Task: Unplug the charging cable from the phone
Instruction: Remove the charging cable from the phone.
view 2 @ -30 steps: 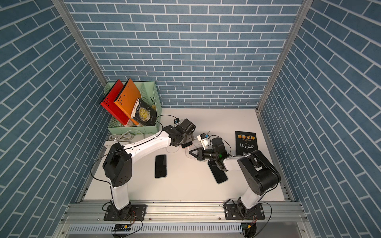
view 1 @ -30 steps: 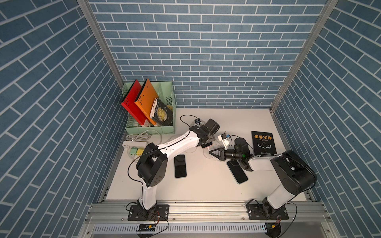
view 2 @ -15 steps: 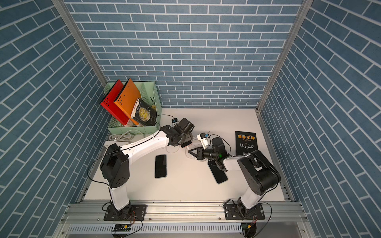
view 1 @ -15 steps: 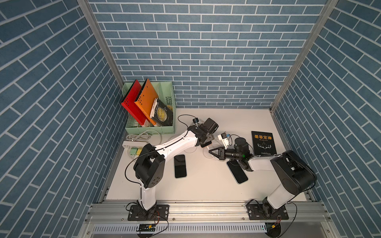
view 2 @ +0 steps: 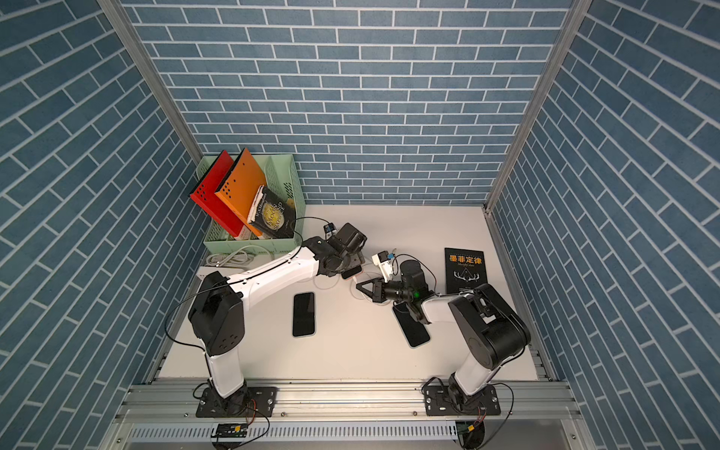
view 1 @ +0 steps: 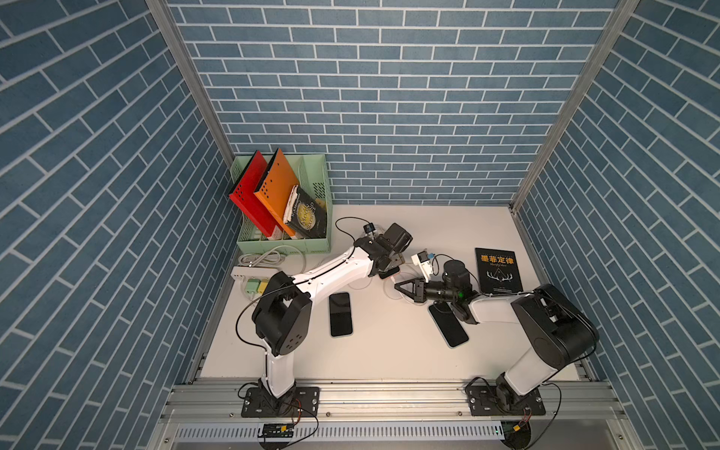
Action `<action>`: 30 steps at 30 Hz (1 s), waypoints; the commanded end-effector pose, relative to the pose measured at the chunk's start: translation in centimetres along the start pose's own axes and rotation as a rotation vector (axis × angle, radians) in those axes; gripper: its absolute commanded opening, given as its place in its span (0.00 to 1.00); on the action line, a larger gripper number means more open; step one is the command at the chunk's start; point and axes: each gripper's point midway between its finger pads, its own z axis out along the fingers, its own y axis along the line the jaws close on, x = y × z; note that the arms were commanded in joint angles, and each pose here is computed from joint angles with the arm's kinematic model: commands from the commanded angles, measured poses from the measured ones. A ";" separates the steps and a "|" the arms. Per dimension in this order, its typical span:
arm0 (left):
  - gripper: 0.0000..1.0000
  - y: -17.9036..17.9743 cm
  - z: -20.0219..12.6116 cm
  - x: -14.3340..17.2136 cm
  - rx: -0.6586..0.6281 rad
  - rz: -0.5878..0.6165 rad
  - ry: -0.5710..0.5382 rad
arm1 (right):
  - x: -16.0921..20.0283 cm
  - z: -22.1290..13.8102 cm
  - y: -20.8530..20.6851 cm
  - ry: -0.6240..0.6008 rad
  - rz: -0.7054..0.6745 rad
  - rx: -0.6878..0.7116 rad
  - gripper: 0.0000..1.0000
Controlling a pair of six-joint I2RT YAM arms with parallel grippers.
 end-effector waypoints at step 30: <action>0.02 0.7 -1.7 -4.1 0.006 -0.044 -0.104 | 0.6 0.2 0.1 0.031 -0.006 -0.016 0.00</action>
